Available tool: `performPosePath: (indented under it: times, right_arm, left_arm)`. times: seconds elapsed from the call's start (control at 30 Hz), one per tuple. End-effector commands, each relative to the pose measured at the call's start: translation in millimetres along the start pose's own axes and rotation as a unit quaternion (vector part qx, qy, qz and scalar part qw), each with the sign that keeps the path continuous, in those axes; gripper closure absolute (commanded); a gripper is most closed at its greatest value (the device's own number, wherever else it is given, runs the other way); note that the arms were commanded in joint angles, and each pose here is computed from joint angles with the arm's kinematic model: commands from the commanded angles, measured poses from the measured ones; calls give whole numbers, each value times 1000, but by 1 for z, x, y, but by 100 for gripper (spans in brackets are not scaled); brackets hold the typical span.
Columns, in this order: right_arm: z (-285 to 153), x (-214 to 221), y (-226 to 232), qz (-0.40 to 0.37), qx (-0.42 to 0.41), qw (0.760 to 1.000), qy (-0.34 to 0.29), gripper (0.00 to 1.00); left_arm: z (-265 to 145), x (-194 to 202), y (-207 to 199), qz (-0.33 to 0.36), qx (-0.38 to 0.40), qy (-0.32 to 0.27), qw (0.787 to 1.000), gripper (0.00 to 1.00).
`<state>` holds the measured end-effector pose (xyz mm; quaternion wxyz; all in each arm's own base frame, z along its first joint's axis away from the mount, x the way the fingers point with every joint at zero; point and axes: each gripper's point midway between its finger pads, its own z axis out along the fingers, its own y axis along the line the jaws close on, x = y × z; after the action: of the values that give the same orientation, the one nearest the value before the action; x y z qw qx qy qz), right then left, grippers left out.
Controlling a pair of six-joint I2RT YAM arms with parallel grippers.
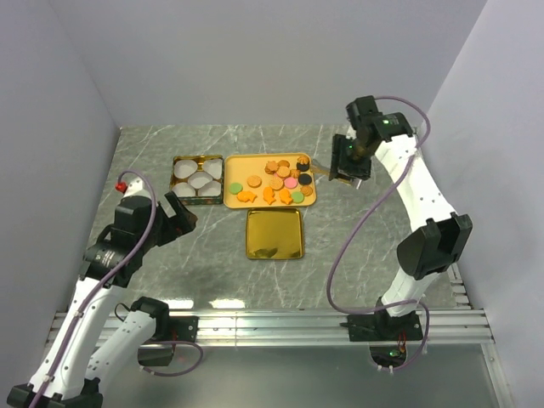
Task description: Pack the cookies
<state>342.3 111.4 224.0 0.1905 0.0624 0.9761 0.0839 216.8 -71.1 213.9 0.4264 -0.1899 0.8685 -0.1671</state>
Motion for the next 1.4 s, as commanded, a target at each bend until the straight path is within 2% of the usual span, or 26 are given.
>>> performPosePath:
  times: [0.0, 0.2, 0.23, 0.33, 0.73, 1.37]
  right_arm:
    - [-5, -3, 20, -22, -1, 1000, -11, 38]
    - [10, 1, 56, -85, 1, 996, 1, 40]
    - [10, -2, 59, -92, 8, 996, -5, 40]
    - [22, 2, 67, -116, 21, 993, 5, 41]
    - [55, 25, 90, -179, 41, 982, 37, 43]
    - [92, 36, 96, -207, 71, 974, 60, 45]
  left_arm:
    - [-3, -21, -13, 14, 23, -36, 999, 1]
    - [-18, -51, 2, -19, 5, -147, 989, 1]
    - [-26, -59, -1, -28, 23, -179, 983, 1]
    - [-23, -52, 6, -32, 29, -193, 980, 1]
    - [-22, -48, 1, -15, 43, -183, 982, 1]
    - [-19, -45, -1, -10, 47, -175, 983, 0]
